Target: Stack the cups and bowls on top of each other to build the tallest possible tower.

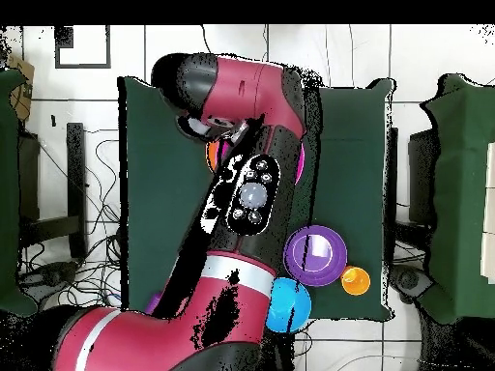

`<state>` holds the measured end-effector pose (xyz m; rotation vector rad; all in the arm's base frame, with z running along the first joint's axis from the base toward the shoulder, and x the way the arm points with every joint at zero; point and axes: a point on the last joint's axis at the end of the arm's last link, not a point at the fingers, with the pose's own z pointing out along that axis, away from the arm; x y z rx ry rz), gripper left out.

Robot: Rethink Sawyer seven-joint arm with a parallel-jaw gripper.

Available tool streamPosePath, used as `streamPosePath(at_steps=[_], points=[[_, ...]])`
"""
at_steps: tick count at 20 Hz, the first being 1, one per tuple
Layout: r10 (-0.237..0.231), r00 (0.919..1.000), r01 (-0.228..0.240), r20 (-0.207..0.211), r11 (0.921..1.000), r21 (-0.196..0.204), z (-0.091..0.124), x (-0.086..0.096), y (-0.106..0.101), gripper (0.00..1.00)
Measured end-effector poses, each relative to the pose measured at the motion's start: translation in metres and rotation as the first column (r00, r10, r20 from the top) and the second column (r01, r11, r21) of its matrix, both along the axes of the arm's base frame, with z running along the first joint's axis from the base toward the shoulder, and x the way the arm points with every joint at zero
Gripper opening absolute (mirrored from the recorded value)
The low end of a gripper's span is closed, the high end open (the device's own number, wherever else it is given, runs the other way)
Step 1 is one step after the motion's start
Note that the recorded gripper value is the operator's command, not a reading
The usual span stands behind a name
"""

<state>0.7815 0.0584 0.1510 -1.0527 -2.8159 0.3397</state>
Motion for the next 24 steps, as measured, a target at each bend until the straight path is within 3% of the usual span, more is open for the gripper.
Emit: streamPosePath(at_steps=[16, 24], points=[[0.005, 1.0000, -0.005, -0.002, 1.0000, -0.004, 0.003, -0.003, 0.005, 1.00], [-0.002, 1.0000, 0.002, -0.007, 0.9998, -0.019, 0.030, -0.010, 0.007, 1.00]])
